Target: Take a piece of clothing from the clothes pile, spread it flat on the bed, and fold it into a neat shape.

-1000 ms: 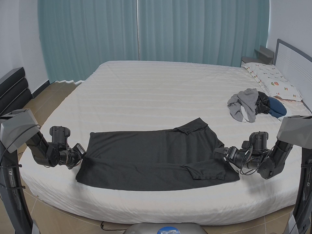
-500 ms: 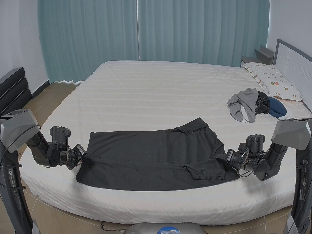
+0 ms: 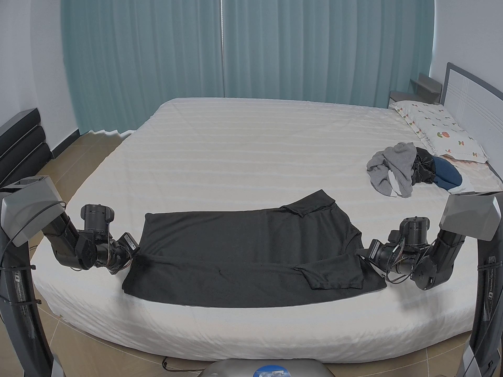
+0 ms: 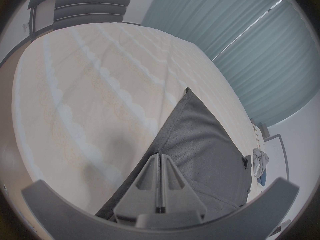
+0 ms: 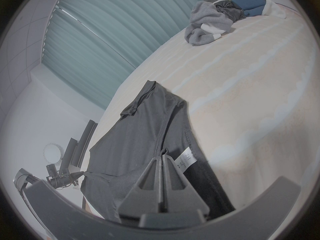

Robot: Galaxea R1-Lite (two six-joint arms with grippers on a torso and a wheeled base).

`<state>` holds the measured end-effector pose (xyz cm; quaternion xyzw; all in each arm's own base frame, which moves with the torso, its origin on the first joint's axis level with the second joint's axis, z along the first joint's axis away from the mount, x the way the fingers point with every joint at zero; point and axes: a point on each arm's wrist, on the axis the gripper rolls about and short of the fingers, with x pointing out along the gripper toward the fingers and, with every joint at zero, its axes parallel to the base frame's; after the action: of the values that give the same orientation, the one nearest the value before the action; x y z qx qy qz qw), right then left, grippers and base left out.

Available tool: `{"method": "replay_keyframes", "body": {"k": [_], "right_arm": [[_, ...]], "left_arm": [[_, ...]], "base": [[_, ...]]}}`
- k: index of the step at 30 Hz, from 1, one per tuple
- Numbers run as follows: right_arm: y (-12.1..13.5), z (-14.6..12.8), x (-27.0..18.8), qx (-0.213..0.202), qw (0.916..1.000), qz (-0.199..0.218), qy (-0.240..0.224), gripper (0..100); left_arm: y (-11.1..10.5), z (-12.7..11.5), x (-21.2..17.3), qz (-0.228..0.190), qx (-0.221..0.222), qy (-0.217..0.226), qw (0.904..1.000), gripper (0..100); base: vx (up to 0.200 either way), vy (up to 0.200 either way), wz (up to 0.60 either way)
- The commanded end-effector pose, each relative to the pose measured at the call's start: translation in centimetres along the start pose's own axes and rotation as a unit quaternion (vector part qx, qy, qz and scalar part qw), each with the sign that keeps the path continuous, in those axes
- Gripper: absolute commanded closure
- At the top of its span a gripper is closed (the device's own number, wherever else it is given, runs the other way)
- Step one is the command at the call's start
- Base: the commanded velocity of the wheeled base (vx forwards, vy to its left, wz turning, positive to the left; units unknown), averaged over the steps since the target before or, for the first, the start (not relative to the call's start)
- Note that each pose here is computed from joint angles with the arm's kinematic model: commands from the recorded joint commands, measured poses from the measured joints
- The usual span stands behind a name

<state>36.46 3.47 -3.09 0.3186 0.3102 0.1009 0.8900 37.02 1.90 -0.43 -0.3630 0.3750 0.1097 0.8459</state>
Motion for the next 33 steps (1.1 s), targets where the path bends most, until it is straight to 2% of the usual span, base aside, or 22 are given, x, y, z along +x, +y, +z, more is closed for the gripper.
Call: {"method": "replay_keyframes", "body": {"k": [1,8,9,10,11,15,19,20,24,33], "right_arm": [[-0.2,0.3,-0.1,0.003,1.0000,-0.002,-0.004,100],[-0.2,0.3,0.0,0.005,1.0000,-0.002,-0.005,100],[-0.2,0.3,0.0,0.005,1.0000,-0.002,-0.005,0],[-0.2,0.3,0.0,0.005,1.0000,-0.002,-0.004,0],[-0.2,0.3,0.0,0.006,1.0000,-0.001,-0.004,0],[0.1,0.5,-0.4,0.007,0.9999,0.004,-0.006,0],[1.3,1.4,-1.6,0.047,0.9985,0.017,-0.020,0],[2.0,2.0,-2.4,0.075,0.9964,0.028,-0.027,0],[2.7,2.2,-3.8,0.107,0.9929,0.049,-0.015,0],[2.6,1.3,-4.3,0.114,0.9925,0.044,0.001,0]], "left_arm": [[0.1,0.0,0.0,0.001,-0.001,0.000,1.0000,100],[0.2,-0.1,0.2,0.004,-0.002,0.003,1.0000,100],[0.2,0.0,0.1,0.003,-0.003,0.001,1.0000,100],[0.2,-0.1,0.1,0.003,-0.003,0.003,1.0000,100],[0.2,-0.1,0.1,0.002,-0.004,0.002,1.0000,0],[0.0,0.1,0.0,0.000,-0.019,0.000,0.9998,0],[0.0,0.4,-0.4,-0.003,-0.035,-0.006,0.9994,0],[0.1,0.7,-1.2,-0.005,-0.045,-0.013,0.9989,0],[0.9,1.4,-2.9,-0.013,-0.059,-0.016,0.9980,0],[2.2,2.1,-3.5,-0.007,-0.077,-0.016,0.9969,0]], "base": [[0.000,0.000,0.00],[0.000,0.000,0.00],[0.000,0.000,0.00],[0.000,0.000,0.00],[0.000,0.000,0.00],[0.000,0.000,0.00],[0.000,0.000,0.00],[0.000,0.000,0.00],[0.000,0.000,0.00],[0.000,0.000,0.00]]}}
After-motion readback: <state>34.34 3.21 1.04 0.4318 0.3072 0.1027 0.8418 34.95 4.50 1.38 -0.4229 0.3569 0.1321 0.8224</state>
